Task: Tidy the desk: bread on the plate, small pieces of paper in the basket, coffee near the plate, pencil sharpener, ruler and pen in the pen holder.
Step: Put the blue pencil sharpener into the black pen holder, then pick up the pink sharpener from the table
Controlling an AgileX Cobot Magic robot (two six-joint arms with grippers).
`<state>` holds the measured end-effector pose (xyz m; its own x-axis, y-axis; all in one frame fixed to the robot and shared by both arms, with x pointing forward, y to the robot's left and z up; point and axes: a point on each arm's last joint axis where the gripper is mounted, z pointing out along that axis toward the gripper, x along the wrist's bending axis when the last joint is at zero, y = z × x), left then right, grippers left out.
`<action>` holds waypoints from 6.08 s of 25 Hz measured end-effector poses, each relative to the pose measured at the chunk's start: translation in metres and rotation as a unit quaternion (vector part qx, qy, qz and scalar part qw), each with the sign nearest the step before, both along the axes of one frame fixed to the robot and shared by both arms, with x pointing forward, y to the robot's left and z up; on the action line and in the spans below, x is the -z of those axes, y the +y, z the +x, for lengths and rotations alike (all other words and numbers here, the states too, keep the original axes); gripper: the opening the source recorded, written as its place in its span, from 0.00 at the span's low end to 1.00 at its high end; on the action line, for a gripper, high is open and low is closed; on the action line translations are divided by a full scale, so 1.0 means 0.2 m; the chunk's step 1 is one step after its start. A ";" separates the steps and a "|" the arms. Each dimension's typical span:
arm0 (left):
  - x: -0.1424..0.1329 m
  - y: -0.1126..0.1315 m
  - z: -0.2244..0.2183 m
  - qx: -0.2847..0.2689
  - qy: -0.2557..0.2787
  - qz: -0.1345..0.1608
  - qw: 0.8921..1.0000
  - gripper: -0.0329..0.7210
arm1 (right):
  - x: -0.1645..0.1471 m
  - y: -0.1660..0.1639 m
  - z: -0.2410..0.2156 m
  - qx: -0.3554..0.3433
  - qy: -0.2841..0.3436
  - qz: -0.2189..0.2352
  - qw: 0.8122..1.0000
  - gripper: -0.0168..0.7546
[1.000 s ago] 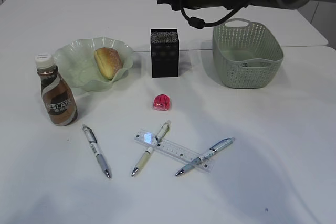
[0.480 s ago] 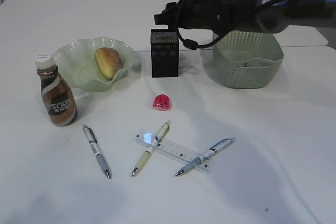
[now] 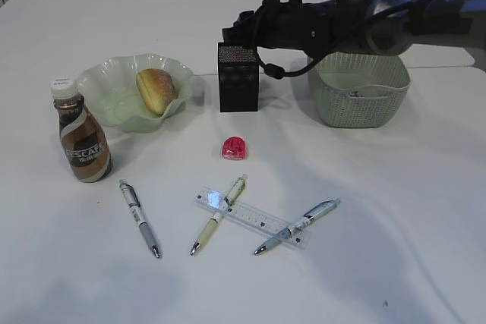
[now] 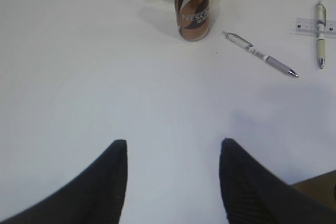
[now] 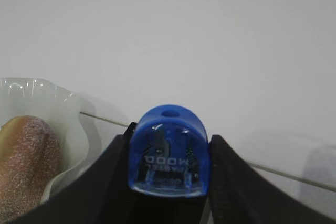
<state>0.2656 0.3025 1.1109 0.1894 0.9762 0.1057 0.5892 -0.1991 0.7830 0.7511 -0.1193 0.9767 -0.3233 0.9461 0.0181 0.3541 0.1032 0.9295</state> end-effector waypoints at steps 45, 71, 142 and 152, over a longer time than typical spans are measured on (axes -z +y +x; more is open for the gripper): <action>0.00 0.00 0.00 0.000 -0.003 0.000 1.000 0.57 | 0.18 0.01 0.03 -0.001 0.024 -0.010 1.000 0.51; 0.00 0.00 0.00 -0.003 -0.004 0.005 1.000 0.57 | 0.10 0.05 0.04 -0.004 0.049 -0.017 0.999 0.57; 0.04 0.02 0.00 -0.041 0.061 -0.003 0.997 0.55 | -1.18 0.15 -0.67 -0.020 0.203 -0.007 0.979 0.56; 0.02 0.01 0.04 -0.049 0.044 -0.018 0.998 0.55 | -0.81 -0.04 -0.77 0.102 0.297 -0.151 0.937 0.55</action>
